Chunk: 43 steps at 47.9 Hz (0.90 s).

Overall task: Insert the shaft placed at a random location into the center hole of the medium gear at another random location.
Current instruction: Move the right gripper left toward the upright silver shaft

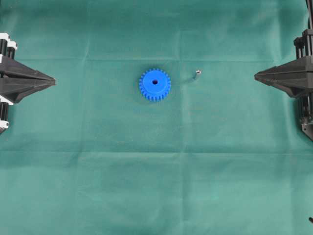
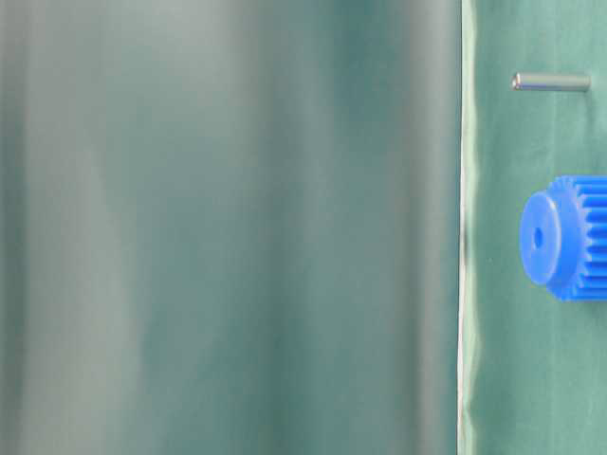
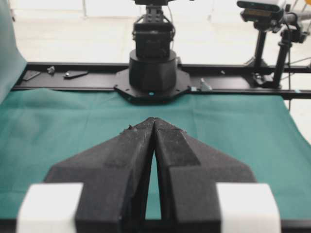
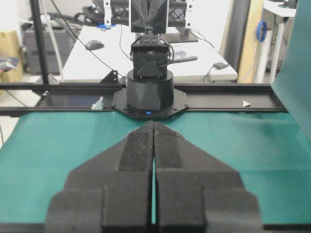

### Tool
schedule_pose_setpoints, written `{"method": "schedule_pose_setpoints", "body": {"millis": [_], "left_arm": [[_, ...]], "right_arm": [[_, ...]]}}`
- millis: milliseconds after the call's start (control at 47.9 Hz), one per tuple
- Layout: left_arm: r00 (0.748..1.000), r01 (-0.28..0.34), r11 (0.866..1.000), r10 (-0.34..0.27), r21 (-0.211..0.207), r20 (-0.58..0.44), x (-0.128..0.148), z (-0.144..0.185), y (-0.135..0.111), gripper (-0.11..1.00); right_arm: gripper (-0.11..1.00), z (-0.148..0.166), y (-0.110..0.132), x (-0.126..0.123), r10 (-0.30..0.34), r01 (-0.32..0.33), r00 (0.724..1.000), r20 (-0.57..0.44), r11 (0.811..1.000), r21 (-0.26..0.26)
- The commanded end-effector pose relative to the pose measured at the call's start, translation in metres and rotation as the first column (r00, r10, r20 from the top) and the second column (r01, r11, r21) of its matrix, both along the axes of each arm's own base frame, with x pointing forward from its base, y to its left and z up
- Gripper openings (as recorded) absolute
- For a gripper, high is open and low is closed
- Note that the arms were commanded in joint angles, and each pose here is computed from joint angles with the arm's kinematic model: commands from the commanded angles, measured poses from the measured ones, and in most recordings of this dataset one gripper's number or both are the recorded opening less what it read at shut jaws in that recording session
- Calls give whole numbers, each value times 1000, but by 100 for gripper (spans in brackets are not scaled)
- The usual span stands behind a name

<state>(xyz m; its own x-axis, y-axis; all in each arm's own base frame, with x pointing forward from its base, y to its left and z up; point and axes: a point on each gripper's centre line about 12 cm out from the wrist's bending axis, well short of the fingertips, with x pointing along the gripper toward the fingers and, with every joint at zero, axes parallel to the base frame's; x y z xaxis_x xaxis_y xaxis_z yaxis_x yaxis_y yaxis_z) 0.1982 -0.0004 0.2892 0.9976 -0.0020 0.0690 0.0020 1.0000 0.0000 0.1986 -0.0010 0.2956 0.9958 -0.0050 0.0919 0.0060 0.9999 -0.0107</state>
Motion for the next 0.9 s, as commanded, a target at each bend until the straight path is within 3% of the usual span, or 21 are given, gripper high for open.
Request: {"method": "schedule_pose_setpoints", "body": {"millis": [0,250,459,584,772,814,877], "left_arm": [[1000,6,1000,-6,7,28,3,15,-1,0],[1000,6,1000,-6,7,12,3,14,-1,0],[1000,6,1000,-6,7,6,4,13,-1,0],[1000,6,1000,-6,7,-3,4,12,-1,0],[1000,6,1000,-6,6,-5,3,11,-1,0],[1000,6,1000,-6,6,-6,4,10,-1,0],[1000,6,1000,-6,7,-9,4,10,-1,0]], "right_arm": [[1,5,-1,2,-2,2,1000,3,1000,2],[1,0,-6,9,-29,28,999,-34,1000,-10],[2,-11,-20,20,-94,93,993,-66,996,-15],[26,-19,-30,27,-131,130,988,-78,991,-16],[81,-44,-49,42,-198,197,967,-159,980,-25],[86,-51,-52,45,-208,206,961,-183,978,-29],[83,-62,-57,51,-217,215,951,-219,976,-32]]}}
